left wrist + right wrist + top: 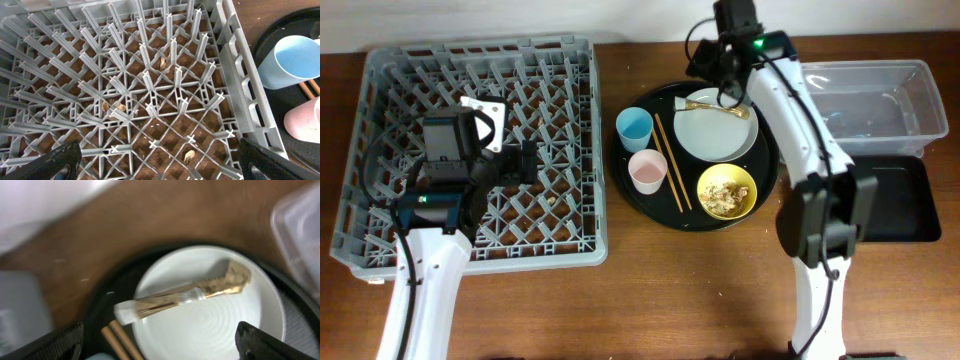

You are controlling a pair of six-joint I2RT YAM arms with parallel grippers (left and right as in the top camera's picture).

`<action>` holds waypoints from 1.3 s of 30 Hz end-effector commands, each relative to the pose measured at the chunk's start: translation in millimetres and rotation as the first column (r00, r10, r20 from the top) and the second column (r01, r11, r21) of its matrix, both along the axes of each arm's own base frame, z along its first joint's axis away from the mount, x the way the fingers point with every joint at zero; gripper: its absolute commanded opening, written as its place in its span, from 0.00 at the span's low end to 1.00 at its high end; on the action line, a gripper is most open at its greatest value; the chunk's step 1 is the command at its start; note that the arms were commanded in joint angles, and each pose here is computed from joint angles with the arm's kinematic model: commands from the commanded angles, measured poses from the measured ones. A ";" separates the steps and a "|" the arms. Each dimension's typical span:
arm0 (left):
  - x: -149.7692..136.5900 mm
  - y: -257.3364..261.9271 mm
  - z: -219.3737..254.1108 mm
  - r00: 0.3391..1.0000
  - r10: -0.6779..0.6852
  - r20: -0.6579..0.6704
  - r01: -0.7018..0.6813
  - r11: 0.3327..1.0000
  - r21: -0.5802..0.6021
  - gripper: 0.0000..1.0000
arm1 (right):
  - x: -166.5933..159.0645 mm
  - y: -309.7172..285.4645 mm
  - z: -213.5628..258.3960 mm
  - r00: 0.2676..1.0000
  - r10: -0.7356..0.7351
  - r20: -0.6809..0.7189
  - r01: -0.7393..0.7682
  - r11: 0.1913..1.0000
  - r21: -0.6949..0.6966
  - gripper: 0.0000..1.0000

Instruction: Sort waste into correct bins and load items into the dishwasher rack

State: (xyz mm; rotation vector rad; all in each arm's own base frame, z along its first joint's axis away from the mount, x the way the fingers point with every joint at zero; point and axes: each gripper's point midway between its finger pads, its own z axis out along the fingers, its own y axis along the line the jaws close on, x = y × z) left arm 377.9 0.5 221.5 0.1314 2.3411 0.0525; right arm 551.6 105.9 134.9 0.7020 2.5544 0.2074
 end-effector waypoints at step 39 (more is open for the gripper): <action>2.8 -1.9 7.5 1.000 -0.019 0.018 0.019 1.000 0.004 0.99 | -53.6 -232.5 11.9 0.973 -0.189 -0.134 0.177 0.979 -0.100 0.80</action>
